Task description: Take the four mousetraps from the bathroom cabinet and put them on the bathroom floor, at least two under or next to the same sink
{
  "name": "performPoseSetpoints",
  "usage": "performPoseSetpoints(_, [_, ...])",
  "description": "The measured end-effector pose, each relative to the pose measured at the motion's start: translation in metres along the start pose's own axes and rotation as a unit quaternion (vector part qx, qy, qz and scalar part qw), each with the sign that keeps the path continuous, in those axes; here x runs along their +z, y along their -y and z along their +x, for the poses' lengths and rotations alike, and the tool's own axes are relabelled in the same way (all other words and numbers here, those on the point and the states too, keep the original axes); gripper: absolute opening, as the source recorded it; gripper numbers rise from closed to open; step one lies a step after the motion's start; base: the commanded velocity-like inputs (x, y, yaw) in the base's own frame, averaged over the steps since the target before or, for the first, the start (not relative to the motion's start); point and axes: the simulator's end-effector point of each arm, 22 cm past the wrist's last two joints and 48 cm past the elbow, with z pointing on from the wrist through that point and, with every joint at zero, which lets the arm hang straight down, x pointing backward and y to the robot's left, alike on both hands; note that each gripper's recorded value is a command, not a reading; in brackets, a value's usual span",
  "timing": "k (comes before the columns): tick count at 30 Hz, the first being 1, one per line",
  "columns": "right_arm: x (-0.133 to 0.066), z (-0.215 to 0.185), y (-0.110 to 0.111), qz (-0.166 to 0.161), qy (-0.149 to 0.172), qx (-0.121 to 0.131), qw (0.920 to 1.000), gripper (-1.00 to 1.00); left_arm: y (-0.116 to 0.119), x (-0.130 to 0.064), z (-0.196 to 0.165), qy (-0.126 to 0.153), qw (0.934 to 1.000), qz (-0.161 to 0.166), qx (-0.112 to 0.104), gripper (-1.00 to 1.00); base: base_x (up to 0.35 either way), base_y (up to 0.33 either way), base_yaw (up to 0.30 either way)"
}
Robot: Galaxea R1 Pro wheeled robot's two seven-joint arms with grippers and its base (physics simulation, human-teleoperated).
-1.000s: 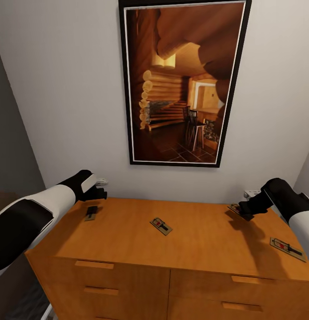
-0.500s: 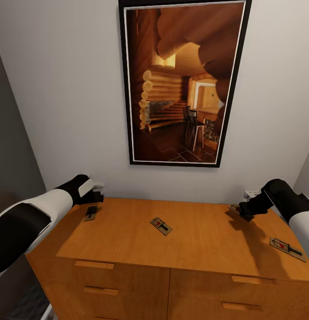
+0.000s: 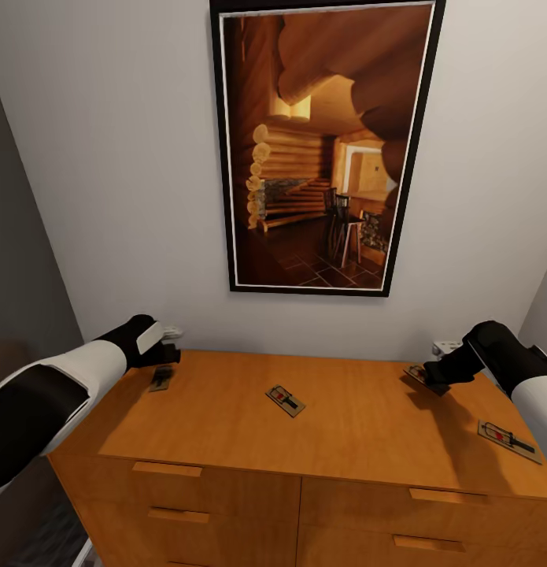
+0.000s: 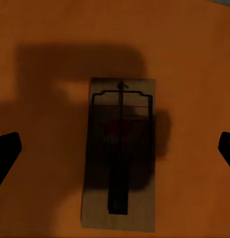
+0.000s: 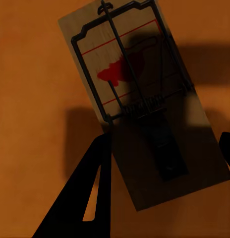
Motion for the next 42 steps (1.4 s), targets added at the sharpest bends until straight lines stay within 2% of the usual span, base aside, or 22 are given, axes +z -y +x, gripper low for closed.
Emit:
performPoseSetpoints(20, [0.0,0.0,0.0,0.0,0.0,0.0,1.0,-1.0,0.012,0.011,0.018,-0.001,1.0,0.004,0.005,1.0,0.0,0.0,0.0])
performPoseSetpoints(42, [0.0,0.0,0.0,-0.001,0.0,0.001,1.0,-1.0,0.013,0.019,0.033,-0.014,0.9998,0.011,-0.006,1.0,0.0,0.0,0.0])
